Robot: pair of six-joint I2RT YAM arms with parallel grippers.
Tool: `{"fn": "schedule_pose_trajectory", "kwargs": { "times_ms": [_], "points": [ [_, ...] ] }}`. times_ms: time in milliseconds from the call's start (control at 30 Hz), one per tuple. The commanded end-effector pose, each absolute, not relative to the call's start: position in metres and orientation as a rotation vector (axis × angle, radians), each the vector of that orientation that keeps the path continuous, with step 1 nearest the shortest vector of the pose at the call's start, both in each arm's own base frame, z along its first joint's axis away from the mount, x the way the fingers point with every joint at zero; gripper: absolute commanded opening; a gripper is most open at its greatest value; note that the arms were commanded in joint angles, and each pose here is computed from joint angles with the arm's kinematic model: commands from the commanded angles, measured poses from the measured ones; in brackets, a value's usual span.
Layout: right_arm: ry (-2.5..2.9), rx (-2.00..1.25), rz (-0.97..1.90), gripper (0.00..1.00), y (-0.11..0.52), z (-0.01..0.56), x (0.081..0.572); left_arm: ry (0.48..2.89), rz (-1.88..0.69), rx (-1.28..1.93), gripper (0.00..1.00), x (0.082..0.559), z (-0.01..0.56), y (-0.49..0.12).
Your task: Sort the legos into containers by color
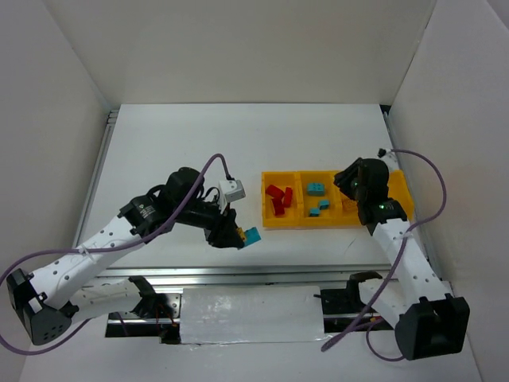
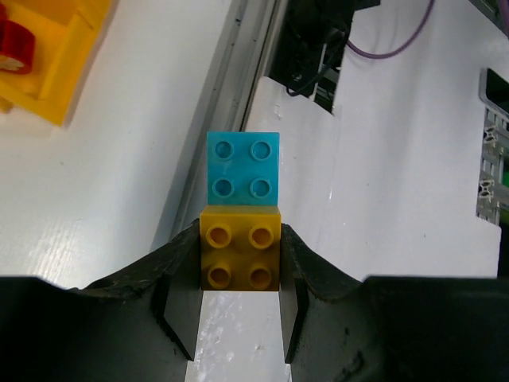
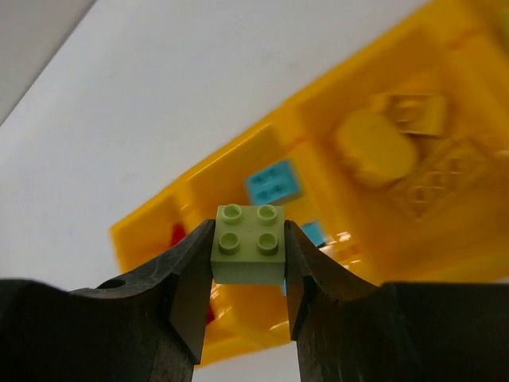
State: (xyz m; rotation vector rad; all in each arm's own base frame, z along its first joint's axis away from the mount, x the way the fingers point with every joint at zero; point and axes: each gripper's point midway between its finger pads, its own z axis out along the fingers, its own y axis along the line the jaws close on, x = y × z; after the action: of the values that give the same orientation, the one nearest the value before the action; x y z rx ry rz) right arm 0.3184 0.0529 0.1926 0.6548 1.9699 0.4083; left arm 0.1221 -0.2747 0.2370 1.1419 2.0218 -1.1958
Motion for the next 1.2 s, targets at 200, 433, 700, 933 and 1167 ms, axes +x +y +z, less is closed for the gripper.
{"fn": "schedule_pose_trajectory", "kwargs": {
  "times_ms": [200,433,700,933,1167],
  "points": [
    [1.779,1.136,-0.299,0.00,-0.085,0.175,0.322,2.013,-1.129,1.089,0.00,0.132,0.236,-0.267],
    [1.806,1.351,-0.530,0.00,-0.141,0.137,0.316,2.009,-1.157,1.099,0.00,0.129,0.235,-0.270],
    [1.805,1.453,-0.499,0.02,-0.157,0.109,0.315,2.032,-1.175,1.116,0.00,0.129,0.230,-0.273],
    [1.805,1.468,-0.488,0.80,-0.159,0.109,0.314,2.010,-1.183,1.126,0.00,0.126,0.233,-0.273],
    [1.819,1.390,-0.362,1.00,-0.142,0.136,0.326,2.013,-1.169,1.106,0.00,0.129,0.235,-0.273]
  ]
}}
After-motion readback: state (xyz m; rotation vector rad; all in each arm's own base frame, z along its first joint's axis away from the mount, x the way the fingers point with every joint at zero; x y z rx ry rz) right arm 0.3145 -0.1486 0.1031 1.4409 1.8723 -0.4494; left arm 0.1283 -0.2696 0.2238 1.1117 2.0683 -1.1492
